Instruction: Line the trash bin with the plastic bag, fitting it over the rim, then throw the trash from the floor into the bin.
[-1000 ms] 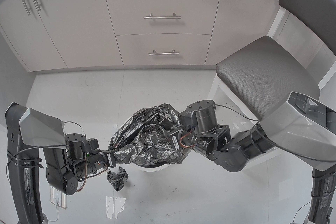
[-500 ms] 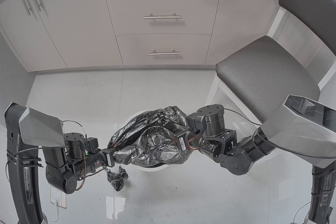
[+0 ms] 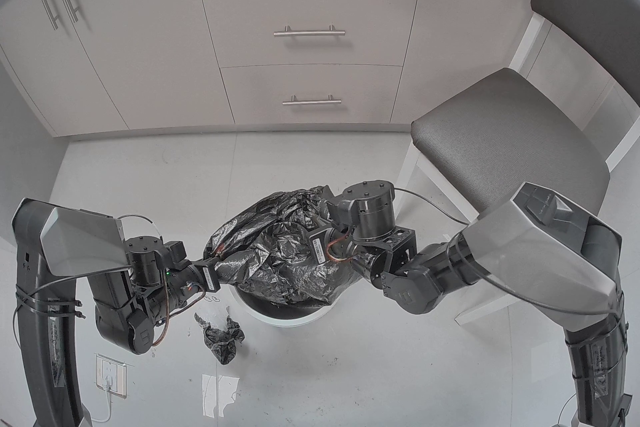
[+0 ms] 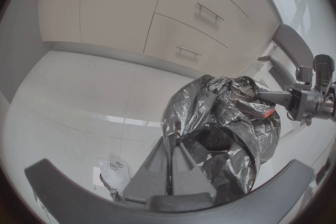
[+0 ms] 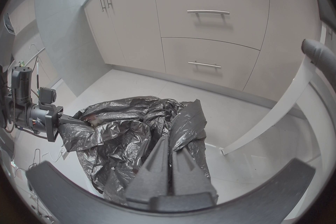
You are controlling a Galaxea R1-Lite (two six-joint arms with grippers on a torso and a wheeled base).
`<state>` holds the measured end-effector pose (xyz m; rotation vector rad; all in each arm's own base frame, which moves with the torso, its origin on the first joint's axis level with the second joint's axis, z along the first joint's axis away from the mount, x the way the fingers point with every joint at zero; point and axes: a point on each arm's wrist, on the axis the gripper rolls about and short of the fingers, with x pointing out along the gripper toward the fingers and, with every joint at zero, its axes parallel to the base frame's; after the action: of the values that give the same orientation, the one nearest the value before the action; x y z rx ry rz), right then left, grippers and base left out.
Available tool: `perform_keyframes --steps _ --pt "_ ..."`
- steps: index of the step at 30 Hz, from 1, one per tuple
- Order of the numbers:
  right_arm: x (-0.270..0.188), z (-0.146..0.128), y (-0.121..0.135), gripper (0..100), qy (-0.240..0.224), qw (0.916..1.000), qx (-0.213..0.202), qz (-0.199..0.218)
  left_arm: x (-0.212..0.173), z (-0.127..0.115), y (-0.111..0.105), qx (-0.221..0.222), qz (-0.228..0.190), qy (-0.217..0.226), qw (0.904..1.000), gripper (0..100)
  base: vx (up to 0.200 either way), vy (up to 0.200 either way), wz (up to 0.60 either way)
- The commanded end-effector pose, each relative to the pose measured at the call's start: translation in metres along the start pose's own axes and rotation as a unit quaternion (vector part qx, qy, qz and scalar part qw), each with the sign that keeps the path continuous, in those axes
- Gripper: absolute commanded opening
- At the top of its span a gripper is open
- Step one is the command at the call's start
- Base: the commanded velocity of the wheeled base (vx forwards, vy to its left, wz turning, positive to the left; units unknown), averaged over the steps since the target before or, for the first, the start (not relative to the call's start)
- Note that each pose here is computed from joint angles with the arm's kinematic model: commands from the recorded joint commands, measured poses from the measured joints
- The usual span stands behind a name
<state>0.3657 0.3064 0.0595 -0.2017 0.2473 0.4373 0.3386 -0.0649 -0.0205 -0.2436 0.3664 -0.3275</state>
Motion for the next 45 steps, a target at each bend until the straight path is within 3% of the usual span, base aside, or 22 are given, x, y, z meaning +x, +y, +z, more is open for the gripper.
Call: perform_keyframes --steps 1,9,26,34,44,45 --pt "0.016 -0.015 0.008 0 0.011 0.9999 -0.004 0.002 0.006 -0.007 0.015 -0.008 0.019 0.003 0.9998 0 0.000 0.000 0.00" --pt "0.014 -0.020 0.007 0 0.018 0.9998 -0.003 0.000 0.001 -0.009 0.027 -0.016 0.036 0.009 0.9992 0 0.000 0.000 0.00" --pt "0.007 -0.029 -0.005 0 0.027 0.9993 0.005 -0.025 -0.003 -0.032 0.027 -0.038 0.040 0.052 0.9971 0 0.000 0.000 0.00" --pt "0.006 -0.028 -0.002 0 0.024 0.9992 0.004 -0.031 -0.006 -0.021 0.022 -0.049 0.040 0.038 0.9973 0 0.000 0.000 0.00" --pt "0.006 -0.025 0.000 0 0.020 0.9992 0.008 -0.033 -0.007 -0.025 0.020 -0.049 0.039 0.047 0.9969 0 0.000 0.000 0.00" --pt "0.006 -0.025 -0.001 0 0.021 0.9992 0.008 -0.034 -0.007 -0.026 0.020 -0.050 0.041 0.052 0.9966 100 0.000 0.000 0.00"
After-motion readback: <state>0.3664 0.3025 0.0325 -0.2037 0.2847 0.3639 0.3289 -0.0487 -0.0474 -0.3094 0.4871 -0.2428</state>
